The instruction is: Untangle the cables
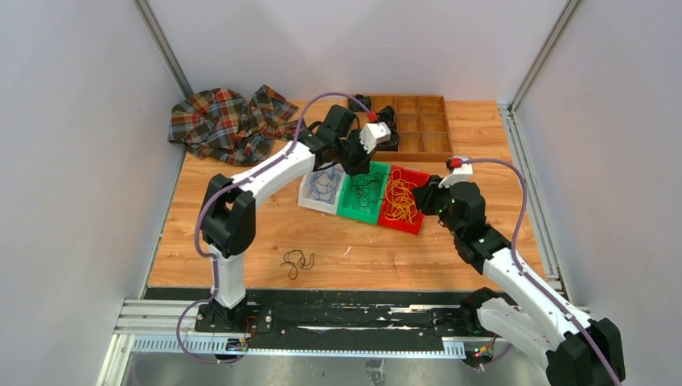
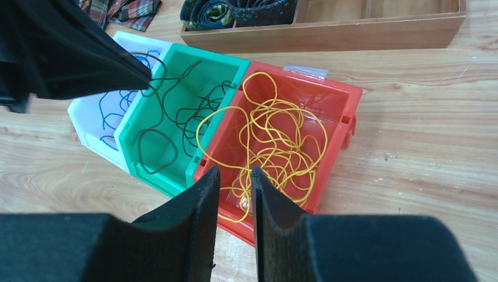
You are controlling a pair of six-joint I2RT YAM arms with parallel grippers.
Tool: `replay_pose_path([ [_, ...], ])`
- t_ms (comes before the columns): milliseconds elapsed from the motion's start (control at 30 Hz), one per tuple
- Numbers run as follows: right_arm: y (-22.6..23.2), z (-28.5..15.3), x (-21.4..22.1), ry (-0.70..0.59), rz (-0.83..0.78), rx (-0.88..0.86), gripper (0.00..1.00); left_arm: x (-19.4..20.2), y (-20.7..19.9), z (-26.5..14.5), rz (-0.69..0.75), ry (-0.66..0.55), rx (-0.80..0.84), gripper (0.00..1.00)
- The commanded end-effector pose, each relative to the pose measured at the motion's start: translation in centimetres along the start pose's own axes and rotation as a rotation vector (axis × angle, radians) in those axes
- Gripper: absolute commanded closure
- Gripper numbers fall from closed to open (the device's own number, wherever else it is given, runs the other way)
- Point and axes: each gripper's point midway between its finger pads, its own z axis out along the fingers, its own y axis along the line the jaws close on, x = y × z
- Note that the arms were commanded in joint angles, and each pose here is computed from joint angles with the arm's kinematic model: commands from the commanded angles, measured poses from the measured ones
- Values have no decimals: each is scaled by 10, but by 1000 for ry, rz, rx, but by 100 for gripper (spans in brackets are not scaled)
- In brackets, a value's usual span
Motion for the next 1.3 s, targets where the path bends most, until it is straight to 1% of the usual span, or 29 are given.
replay_pose_path([
  [0,-7,-5,-3,9,-1,22,74,21,23,19,84,51,-85,99],
  [167,-6,-9,-9,8,-14,24,75,37,26,36,244,97,-99,99],
  [267,-4,-11,-13,5,-16,18,75,41,21,42,279,113,-83,98],
  [300,-4,-11,-16,3,-17,16,75,40,19,42,277,113,-76,93],
  [333,-3,-12,-18,2,-18,13,74,41,18,41,277,118,-68,81],
  [367,0,-13,-19,1,-24,2,73,40,17,40,284,127,-60,73],
  [467,5,-16,-29,-13,-43,-20,68,38,18,27,291,173,-58,59],
  [567,13,-21,-41,-41,-59,-53,64,29,15,7,295,189,-56,40],
  [667,22,-25,-53,-52,-70,-87,54,17,12,-22,289,188,-60,20],
  [767,41,-26,-55,-27,-83,-166,47,-2,8,-62,252,174,-69,4],
  [800,52,-26,-53,-11,-93,-205,46,-8,7,-78,236,168,-77,1],
  [867,78,-24,-44,26,-141,-279,44,-19,8,-112,200,148,-113,2],
  [933,111,-21,-25,74,-237,-359,40,-24,11,-148,154,128,-169,2],
  [1000,150,-19,6,150,-313,-462,38,-19,22,-186,86,111,-252,2],
  [1067,188,-19,39,231,-364,-563,36,-15,30,-227,13,69,-340,2],
  [1200,243,-13,102,374,-475,-667,34,17,56,-294,-150,55,-531,2],
  [1267,252,-2,135,445,-528,-651,34,43,68,-318,-221,83,-619,2],
])
